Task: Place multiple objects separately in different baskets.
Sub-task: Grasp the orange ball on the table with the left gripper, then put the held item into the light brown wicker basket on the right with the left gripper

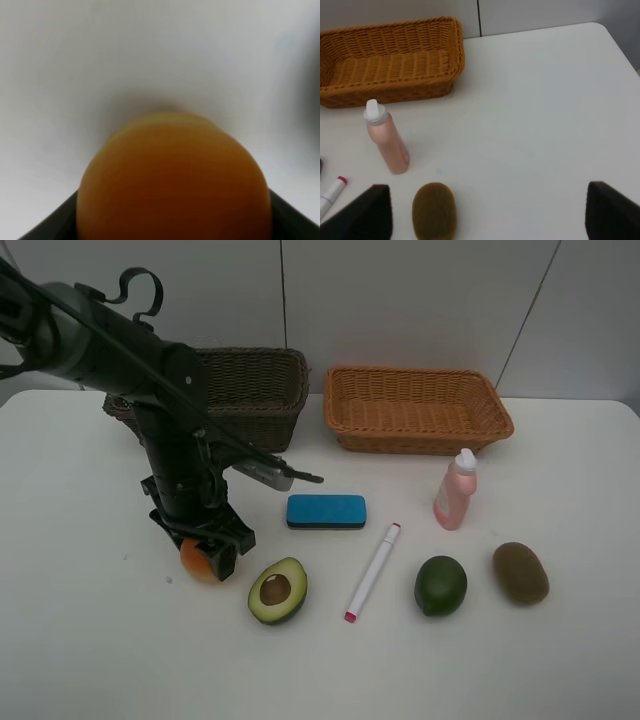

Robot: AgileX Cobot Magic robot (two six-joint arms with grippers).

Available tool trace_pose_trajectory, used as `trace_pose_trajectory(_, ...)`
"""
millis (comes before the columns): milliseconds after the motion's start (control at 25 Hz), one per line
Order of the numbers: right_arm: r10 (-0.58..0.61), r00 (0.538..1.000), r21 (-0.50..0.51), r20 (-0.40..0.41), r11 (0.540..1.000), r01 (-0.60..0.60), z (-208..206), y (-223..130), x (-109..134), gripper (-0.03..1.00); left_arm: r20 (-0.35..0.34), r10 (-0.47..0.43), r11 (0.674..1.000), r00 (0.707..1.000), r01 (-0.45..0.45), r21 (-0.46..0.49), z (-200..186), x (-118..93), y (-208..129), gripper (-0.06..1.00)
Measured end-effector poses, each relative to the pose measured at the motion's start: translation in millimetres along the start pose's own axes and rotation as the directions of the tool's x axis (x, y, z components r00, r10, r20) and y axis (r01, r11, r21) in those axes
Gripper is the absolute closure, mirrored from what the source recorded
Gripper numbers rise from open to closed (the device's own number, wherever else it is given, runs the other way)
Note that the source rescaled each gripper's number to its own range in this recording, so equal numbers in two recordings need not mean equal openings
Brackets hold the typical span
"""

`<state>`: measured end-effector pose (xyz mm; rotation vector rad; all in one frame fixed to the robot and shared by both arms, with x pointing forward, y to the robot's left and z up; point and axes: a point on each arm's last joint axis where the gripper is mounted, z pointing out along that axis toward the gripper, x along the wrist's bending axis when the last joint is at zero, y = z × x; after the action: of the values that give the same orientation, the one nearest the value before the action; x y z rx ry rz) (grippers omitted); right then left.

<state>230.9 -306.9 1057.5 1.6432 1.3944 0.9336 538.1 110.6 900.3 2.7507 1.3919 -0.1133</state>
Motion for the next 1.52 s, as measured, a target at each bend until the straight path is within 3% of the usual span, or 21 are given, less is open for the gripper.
trace_pose_trajectory(120, 0.0, 1.0, 0.0, 0.0, 1.0, 0.0, 0.0, 0.0, 0.0, 0.01, -0.002, 0.001, 0.99, 1.0, -0.001, -0.14, -41.1, -1.3, 37.9, 0.47)
trace_pose_trajectory(280, 0.0, 1.0, 0.0, 0.0, 1.0, 0.0, 0.0, 0.0, 0.0, 0.01, -0.005, 0.015, 0.928, 1.0, -0.016, -0.372, -101.9, -3.8, 91.2, 0.47)
trace_pose_trajectory(440, 0.0, 1.0, 0.0, 0.0, 1.0, 0.0, 0.0, 0.0, 0.0, 0.01, 0.007, 0.029, 0.864, 1.0, -0.021, -0.503, -125.9, -4.1, 139.5, 0.47)
trace_pose_trajectory(560, 0.0, 1.0, 0.0, 0.0, 1.0, 0.0, 0.0, 0.0, 0.0, 0.01, 0.04, 0.036, 0.834, 0.999, -0.008, -0.552, -114.6, -3.3, 171.2, 0.47)
trace_pose_trajectory(680, 0.0, 1.0, 0.0, 0.0, 1.0, 0.0, 0.0, 0.0, 0.0, 0.01, 0.066, 0.041, 0.825, 0.997, 0.003, -0.565, -87.5, -1.0, 193.6, 0.47)
trace_pose_trajectory(840, 0.0, 1.0, 0.0, 0.0, 1.0, 0.0, 0.0, 0.0, 0.0, 0.01, 0.023, 0.103, 0.818, 0.994, -0.072, -0.571, -56.7, 3.0, 207.3, 0.44)
trace_pose_trajectory(960, 0.0, 1.0, 0.0, 0.0, 1.0, 0.0, 0.0, 0.0, 0.0, 0.01, -0.002, 0.128, 0.811, 0.992, -0.106, -0.575, -37.4, 5.8, 212.3, 0.14)
trace_pose_trajectory(1080, 0.0, 1.0, 0.0, 0.0, 1.0, 0.0, 0.0, 0.0, 0.0, 0.01, -0.004, 0.129, 0.814, 0.992, -0.108, -0.571, -30.7, 6.6, 213.2, 0.01)
trace_pose_trajectory(1280, 0.0, 1.0, 0.0, 0.0, 1.0, 0.0, 0.0, 0.0, 0.0, 0.01, -0.002, 0.138, 0.811, 0.99, -0.114, -0.574, -46.1, 4.5, 212.1, -0.02)
trace_pose_trajectory(1520, 0.0, 1.0, 0.0, 0.0, 1.0, 0.0, 0.0, 0.0, 0.0, 0.01, 0.038, 0.15, 0.849, 0.988, -0.109, -0.517, -113.0, -6.5, 188.8, -0.02)
